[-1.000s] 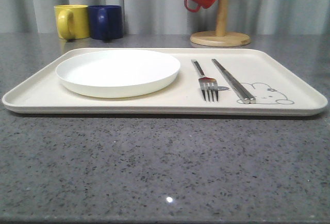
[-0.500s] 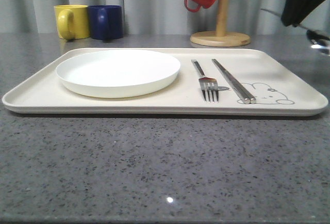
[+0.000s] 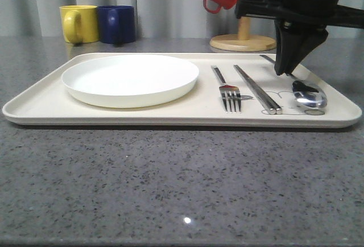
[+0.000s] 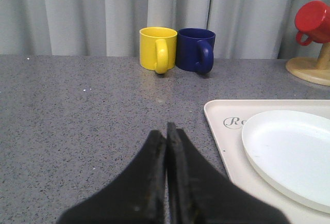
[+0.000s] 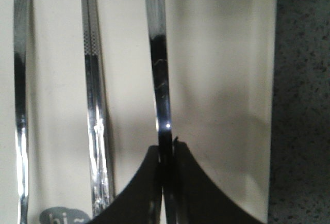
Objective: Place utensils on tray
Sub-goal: 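Lower the spoon onto the tray beside the chopsticks and release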
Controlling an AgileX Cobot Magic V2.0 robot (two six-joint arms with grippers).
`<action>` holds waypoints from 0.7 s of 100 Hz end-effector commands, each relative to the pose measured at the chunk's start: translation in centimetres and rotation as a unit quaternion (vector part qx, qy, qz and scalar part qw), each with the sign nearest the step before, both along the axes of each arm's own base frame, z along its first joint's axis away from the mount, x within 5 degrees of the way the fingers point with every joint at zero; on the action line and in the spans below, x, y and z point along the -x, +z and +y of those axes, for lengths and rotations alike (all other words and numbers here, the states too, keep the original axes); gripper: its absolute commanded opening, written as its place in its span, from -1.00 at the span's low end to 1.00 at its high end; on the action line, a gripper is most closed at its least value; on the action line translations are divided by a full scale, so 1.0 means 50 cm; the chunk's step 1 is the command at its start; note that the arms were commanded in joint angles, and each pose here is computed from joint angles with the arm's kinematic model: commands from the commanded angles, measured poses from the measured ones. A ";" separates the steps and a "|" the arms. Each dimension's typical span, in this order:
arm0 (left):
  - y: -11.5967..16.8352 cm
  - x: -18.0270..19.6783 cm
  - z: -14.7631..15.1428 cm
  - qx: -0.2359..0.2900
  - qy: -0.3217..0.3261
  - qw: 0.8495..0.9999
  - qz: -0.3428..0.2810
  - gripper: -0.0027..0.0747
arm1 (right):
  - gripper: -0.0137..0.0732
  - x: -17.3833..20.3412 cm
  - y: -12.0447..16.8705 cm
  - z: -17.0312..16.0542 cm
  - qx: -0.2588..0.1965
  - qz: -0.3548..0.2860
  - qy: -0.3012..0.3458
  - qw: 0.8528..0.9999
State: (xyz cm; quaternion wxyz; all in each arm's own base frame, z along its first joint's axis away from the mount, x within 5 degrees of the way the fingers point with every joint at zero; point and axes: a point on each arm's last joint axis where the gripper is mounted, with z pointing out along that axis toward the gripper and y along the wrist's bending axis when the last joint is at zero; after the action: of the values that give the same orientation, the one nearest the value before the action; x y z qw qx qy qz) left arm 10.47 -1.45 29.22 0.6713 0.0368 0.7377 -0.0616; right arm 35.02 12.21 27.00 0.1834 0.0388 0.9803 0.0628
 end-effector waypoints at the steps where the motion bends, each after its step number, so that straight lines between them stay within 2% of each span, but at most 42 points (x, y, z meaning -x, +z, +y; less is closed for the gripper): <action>1: 0.033 -0.001 0.006 0.013 0.017 0.999 -0.049 -0.98 | -0.81 -0.006 0.038 -0.002 -0.008 -0.042 -0.002 0.999; 10: 0.033 -0.001 0.006 0.013 0.017 0.999 -0.049 -0.98 | -0.79 -0.009 0.027 0.000 -0.007 -0.033 -0.003 0.999; 17: 0.033 -0.001 0.006 0.013 0.017 0.999 -0.049 -0.98 | -0.70 -0.009 0.026 0.000 -0.007 -0.032 -0.003 0.999; 43: 0.033 -0.001 0.006 0.013 0.017 0.999 -0.049 -0.98 | -0.06 -0.009 0.026 0.000 -0.007 -0.032 -0.003 0.999; 55: 0.033 -0.001 0.006 0.013 0.017 0.999 -0.049 -0.98 | -0.01 -0.006 0.036 -0.001 -0.009 -0.041 -0.002 0.999; 70: 0.033 -0.001 0.006 0.013 0.017 0.999 -0.049 -0.98 | -0.01 0.010 0.079 -0.010 -0.006 -0.077 0.010 0.997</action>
State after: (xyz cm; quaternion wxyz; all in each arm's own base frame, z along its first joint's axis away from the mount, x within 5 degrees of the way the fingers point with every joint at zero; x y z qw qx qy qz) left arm 10.47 -1.45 29.22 0.6713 0.0368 0.7377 -0.0616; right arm 35.25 12.26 26.64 0.1820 0.0408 0.9806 0.0608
